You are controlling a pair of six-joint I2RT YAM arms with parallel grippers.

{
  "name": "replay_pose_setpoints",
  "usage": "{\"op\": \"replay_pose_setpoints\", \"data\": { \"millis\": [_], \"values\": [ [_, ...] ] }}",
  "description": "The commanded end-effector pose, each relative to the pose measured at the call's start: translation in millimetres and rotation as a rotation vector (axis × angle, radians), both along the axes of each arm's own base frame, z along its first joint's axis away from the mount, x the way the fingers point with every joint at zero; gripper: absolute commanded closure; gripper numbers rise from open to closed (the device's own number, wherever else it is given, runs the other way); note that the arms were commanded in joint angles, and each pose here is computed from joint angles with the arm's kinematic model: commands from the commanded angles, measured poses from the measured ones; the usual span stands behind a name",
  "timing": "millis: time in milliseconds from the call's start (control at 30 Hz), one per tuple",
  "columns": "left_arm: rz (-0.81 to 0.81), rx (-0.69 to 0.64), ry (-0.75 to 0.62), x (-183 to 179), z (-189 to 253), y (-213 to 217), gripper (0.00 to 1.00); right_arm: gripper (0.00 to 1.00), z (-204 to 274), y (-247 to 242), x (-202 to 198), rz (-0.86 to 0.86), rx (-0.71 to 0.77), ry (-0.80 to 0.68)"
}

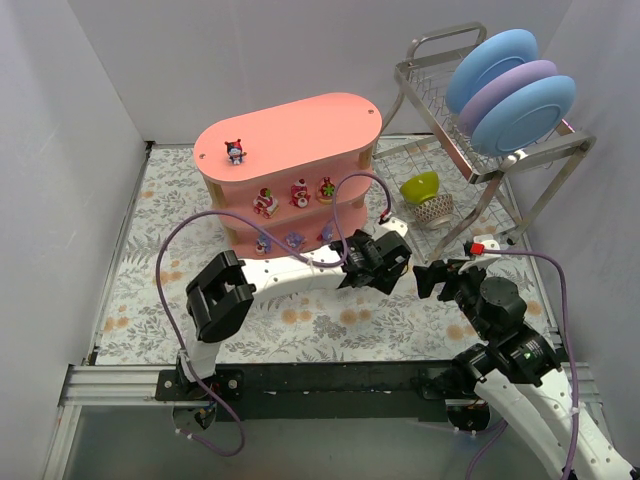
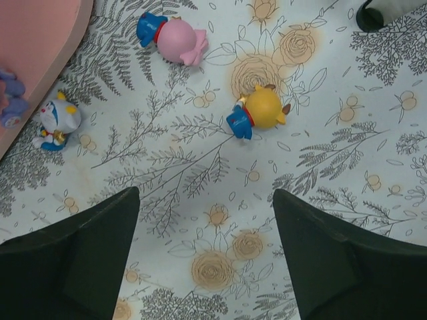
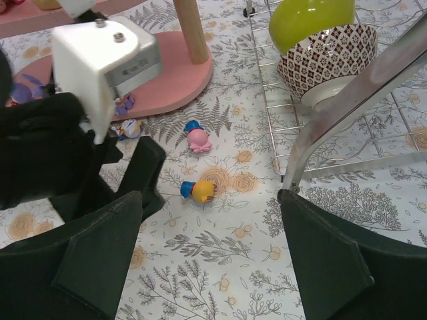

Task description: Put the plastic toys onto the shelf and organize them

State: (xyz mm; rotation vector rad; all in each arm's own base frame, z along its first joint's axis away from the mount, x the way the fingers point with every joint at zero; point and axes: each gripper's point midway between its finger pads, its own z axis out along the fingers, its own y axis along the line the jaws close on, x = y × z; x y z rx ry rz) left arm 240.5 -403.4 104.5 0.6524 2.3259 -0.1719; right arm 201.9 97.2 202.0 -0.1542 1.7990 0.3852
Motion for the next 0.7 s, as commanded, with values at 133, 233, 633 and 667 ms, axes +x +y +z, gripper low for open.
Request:
{"op": "replay_pose_setpoints", "data": {
  "millis": [133,233,633,667],
  "values": [
    [-0.090,-0.101,0.050,23.8,-8.2,-35.6,0.24,0.09,10.0,-1.1,2.6,-0.016,0.031,-0.050],
    [-0.096,-0.099,0.068,31.0,-17.4,-38.5,0.29,0.09,10.3,-1.2,2.4,-0.016,0.031,-0.049],
    [-0.156,-0.090,0.138,34.2,-52.0,-49.7,0.49,0.09,9.3,-0.4,2.6,-0.013,0.031,-0.046],
    [-0.163,-0.093,0.144,33.6,-53.0,-51.7,0.50,0.09,9.0,-0.4,2.7,-0.013,0.029,-0.045]
  ]
}}
